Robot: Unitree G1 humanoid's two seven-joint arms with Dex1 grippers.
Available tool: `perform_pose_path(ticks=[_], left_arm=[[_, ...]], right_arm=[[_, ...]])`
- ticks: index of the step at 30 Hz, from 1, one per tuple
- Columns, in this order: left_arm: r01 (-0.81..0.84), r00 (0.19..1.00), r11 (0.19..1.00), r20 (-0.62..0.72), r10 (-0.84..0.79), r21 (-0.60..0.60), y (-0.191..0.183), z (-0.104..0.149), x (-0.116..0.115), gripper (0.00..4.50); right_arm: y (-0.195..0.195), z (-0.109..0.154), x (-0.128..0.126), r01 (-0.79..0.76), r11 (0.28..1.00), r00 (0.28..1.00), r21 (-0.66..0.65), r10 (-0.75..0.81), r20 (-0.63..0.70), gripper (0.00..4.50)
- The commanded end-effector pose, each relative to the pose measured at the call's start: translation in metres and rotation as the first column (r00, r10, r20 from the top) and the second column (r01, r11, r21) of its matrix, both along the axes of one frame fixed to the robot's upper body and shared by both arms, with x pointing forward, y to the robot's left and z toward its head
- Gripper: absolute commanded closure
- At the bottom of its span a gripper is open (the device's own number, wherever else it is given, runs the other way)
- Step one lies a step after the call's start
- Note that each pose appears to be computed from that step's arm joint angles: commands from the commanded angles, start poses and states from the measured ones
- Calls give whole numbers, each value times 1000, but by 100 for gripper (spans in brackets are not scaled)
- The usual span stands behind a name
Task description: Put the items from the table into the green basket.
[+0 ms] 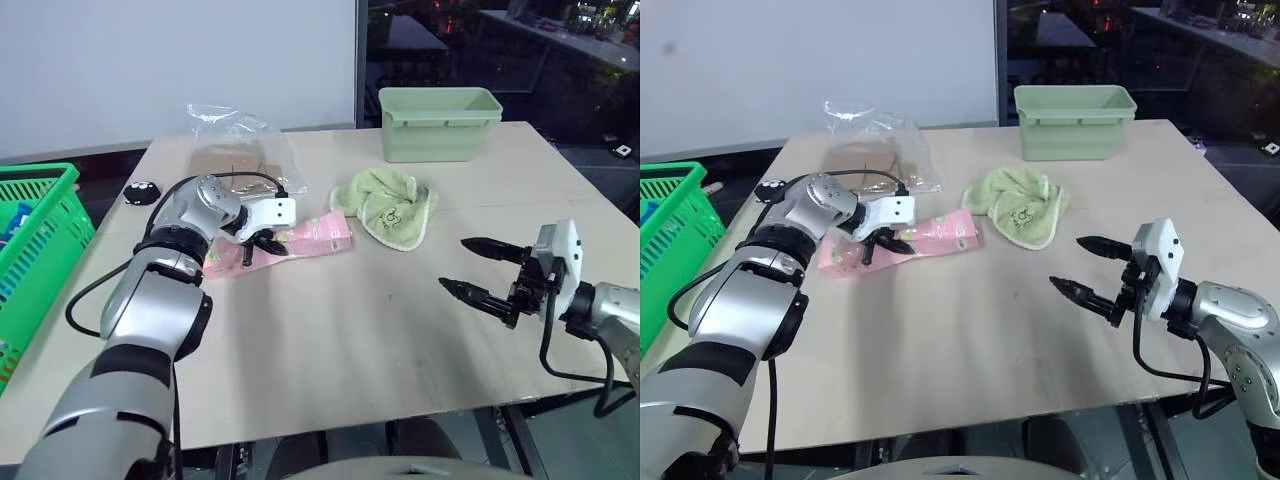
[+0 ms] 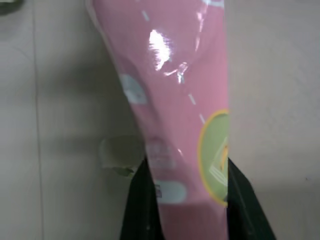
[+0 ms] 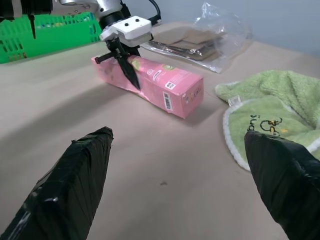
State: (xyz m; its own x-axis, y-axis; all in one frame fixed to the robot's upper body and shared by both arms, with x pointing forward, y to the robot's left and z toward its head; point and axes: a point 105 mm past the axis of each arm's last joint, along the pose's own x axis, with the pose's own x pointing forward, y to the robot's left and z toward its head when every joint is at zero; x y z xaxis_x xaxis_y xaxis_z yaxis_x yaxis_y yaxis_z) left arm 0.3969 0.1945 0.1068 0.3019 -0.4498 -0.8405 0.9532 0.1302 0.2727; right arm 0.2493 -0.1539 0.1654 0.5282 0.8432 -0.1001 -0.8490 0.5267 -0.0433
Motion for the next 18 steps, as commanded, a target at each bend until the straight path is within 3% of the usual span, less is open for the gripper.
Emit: perform_pose_path(ticks=[1, 5, 9, 15, 18], left_arm=[[-35, 977, 982, 199, 73, -185, -17, 35, 22, 429], [-145, 887, 940, 380, 262, -310, -6, 77, 44, 429], [-279, 736, 882, 506, 451, -379, 30, 126, 53, 429], [-423, 457, 786, 643, 614, -451, 99, 196, 30, 429], [-513, 315, 718, 674, 668, -471, 138, 212, 7, 429]], right_arm=[[8, 14, 0, -51, 998, 997, 28, 49, 57, 0], [19, 32, 12, -105, 990, 989, 92, 94, 117, 0], [35, 57, 18, -196, 959, 972, 203, 162, 171, 0], [53, 71, 23, -308, 914, 946, 263, 265, 186, 0], [58, 75, 26, -350, 894, 933, 281, 306, 188, 0]])
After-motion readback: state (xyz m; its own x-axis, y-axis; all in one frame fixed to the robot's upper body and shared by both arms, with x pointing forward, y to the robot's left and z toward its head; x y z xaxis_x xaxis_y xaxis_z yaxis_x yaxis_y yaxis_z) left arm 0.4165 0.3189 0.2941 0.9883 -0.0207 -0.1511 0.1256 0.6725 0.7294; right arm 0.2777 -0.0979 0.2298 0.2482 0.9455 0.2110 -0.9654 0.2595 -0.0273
